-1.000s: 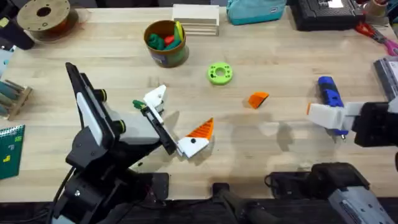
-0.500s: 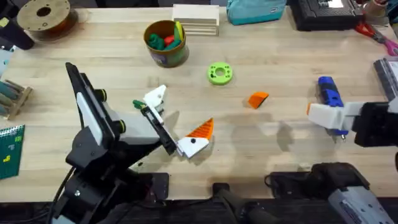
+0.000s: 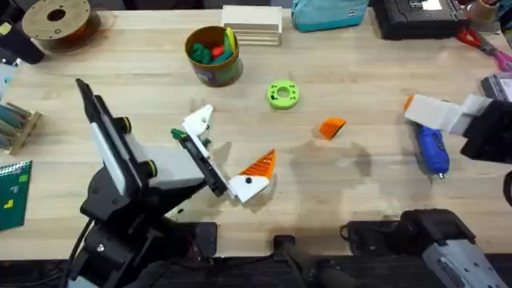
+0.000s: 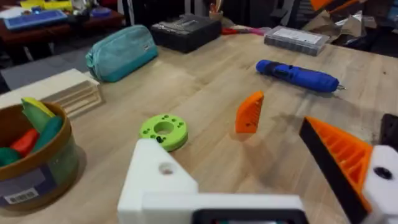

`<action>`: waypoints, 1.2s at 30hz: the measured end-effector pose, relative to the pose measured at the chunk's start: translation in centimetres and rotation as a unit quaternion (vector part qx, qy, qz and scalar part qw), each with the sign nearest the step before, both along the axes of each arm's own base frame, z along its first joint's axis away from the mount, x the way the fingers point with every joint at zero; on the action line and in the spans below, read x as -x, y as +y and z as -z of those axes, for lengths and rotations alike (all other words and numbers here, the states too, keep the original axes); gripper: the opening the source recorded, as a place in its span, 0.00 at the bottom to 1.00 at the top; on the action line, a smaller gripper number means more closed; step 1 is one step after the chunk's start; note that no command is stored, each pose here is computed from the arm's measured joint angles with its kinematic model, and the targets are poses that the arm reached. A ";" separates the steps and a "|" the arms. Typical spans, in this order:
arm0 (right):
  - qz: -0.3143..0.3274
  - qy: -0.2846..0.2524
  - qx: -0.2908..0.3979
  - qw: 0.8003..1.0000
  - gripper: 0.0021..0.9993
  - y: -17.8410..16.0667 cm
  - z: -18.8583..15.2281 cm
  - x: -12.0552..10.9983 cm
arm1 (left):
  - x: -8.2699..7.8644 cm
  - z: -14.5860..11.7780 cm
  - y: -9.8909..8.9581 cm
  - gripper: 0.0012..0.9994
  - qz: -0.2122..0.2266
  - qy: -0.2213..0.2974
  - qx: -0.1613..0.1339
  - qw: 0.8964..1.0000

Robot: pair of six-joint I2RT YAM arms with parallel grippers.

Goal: Pick up the gripper from the table and insert it into the empty holder that is missing its gripper. Then pick up a screw, insert it into the mounting hole, and use the screwdriver to tighten it. Finally, clean up the table by picking up the vegetable and placing it into the bucket.

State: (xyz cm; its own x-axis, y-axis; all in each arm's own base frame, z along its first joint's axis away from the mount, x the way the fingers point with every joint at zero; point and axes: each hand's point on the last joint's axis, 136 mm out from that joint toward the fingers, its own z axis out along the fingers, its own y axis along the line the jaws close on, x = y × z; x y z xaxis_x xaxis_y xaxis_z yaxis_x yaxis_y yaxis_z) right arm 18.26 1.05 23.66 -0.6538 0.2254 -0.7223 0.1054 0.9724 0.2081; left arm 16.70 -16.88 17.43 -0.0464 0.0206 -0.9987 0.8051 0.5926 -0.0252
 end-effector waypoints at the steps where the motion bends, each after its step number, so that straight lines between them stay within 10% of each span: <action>1: 0.003 -0.001 -0.004 1.000 0.93 0.0 -0.1 0.0 | 0.0 -0.1 0.0 0.99 0.000 -0.006 -0.001 1.000; 22: 0.005 -0.037 -0.024 0.999 0.93 0.4 -1.5 -1.2 | 0.2 1.0 -0.4 0.99 0.018 -0.041 -0.033 0.998; 36: -0.182 0.164 0.020 0.969 0.93 5.0 5.7 -3.1 | 0.6 0.9 -0.6 0.99 0.027 -0.002 -0.004 1.000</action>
